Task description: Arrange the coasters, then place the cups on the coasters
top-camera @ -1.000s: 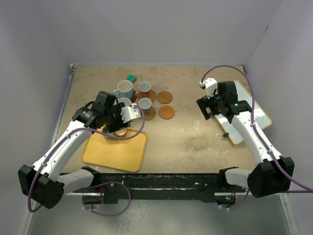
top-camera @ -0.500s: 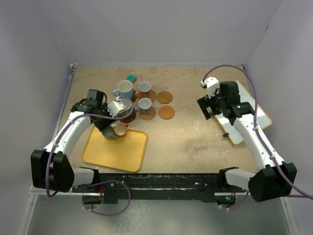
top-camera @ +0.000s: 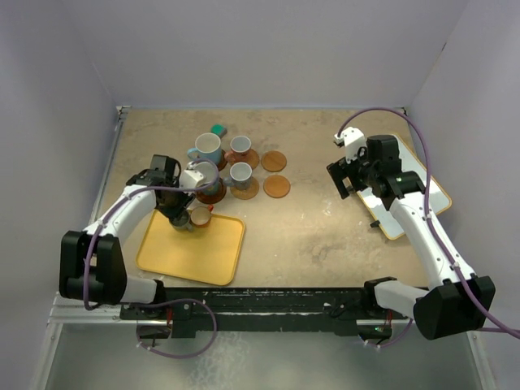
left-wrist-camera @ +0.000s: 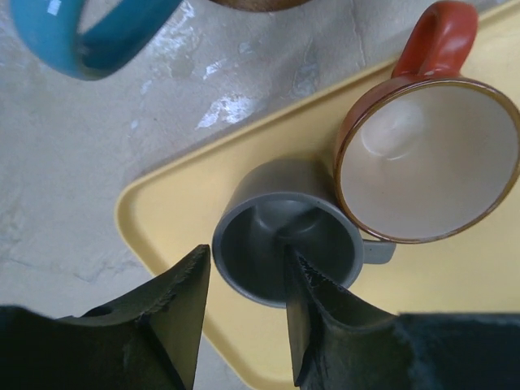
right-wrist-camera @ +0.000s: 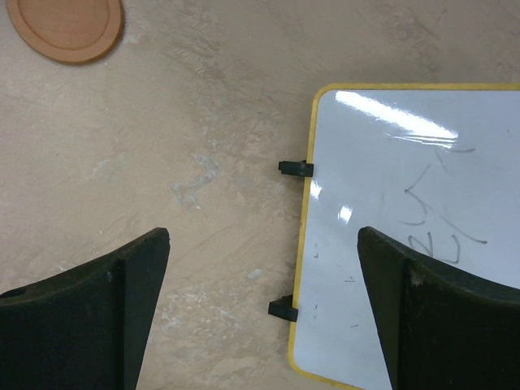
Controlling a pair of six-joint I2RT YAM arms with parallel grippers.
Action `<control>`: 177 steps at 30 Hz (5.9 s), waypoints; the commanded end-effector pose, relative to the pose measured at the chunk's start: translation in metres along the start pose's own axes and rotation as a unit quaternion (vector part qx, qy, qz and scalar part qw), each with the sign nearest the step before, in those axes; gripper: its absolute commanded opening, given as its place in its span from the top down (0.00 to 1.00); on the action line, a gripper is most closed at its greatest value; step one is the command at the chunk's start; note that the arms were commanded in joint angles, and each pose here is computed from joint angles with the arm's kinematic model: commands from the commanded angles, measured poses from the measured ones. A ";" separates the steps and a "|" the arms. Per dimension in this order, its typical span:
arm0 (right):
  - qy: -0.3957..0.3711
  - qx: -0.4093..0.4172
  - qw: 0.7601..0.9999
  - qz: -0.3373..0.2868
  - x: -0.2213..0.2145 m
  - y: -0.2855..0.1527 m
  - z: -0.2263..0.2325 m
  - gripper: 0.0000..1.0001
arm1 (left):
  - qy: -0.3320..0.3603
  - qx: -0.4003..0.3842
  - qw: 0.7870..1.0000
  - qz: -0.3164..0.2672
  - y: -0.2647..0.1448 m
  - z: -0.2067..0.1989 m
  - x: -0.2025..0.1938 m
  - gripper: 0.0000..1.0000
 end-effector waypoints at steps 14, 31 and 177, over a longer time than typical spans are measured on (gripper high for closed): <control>-0.002 0.004 1.000 -0.030 0.012 -0.004 -0.003 0.00 | -0.042 -0.010 0.999 0.025 0.024 0.002 -0.011 0.76; 0.003 0.021 0.999 -0.047 0.016 -0.014 0.001 0.00 | 0.063 0.027 0.997 -0.046 -0.036 0.012 0.005 0.97; -0.138 0.281 0.946 0.084 0.045 0.100 0.183 0.46 | -0.010 0.075 0.901 -0.427 -0.117 0.016 0.083 0.29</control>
Point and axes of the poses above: each gripper's point midway between its finger pads, its own y axis out along the fingers, its own z axis along the line the jaws close on, x = y × z, the point moved 9 cm from there along -y, back along the fingers, and after that the axes turned 5 degrees about -y, right-handed, at the moved point
